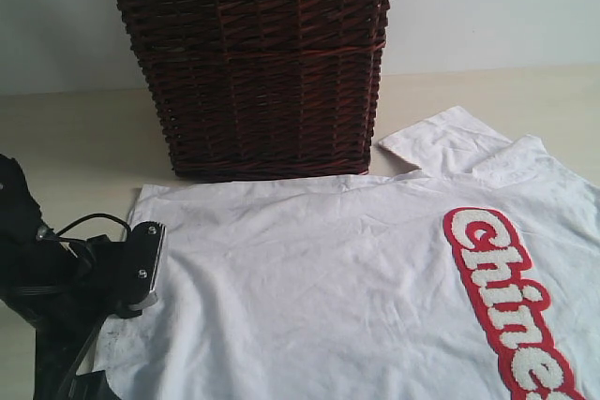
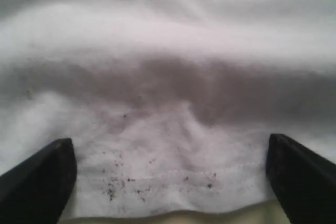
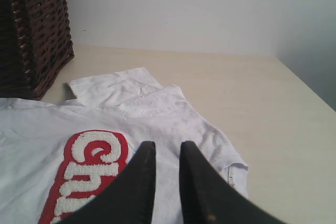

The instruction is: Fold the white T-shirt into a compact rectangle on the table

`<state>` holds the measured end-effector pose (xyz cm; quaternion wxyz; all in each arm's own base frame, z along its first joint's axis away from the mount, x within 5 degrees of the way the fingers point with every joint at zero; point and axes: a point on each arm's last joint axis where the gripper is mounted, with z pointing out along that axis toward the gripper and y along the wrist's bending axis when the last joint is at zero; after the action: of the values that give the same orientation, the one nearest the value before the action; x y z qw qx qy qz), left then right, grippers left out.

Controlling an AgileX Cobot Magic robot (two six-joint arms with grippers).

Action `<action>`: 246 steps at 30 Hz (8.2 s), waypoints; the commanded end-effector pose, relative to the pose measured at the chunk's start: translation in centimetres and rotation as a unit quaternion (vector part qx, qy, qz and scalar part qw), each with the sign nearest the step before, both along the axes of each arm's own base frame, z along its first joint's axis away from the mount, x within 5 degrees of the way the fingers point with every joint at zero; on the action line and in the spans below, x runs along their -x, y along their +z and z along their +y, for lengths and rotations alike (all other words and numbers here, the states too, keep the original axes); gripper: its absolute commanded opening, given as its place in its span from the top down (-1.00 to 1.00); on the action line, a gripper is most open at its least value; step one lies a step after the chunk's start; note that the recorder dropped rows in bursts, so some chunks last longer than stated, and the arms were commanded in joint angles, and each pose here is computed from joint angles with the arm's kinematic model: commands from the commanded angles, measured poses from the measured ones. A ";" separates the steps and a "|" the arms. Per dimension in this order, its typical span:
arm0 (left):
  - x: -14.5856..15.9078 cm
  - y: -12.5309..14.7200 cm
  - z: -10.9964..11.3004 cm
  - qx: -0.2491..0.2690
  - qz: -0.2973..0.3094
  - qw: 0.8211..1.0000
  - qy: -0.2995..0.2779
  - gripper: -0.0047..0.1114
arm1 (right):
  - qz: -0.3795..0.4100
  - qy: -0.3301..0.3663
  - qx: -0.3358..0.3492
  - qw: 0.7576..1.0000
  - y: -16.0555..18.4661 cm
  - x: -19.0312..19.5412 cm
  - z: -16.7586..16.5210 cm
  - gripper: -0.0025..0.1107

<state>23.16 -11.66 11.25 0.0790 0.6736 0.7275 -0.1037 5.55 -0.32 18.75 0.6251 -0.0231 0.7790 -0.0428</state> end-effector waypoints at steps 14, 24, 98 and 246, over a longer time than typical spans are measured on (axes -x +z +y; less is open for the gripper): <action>0.2 -0.7 0.1 -0.003 0.018 1.000 0.009 -0.70 | -0.005 0.000 0.004 1.000 0.0 0.0 0.0 0.65; 0.1 1.7 0.3 -0.017 0.009 1.000 0.015 -0.70 | -0.005 0.000 0.004 1.000 0.0 0.0 0.0 0.65; 1.8 0.0 0.3 -0.014 0.022 1.000 -0.010 -0.70 | 0.215 0.104 0.262 0.935 0.3 -5.0 -0.3 0.65; 1.8 0.0 0.3 -0.013 0.022 1.000 -0.010 -0.70 | 0.471 0.534 0.348 0.609 -7.9 -22.7 -12.7 -0.51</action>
<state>21.65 -11.40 11.69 0.0632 0.6803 0.7226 -0.1053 28.24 -12.83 11.48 0.0276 -0.6680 0.7420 0.0498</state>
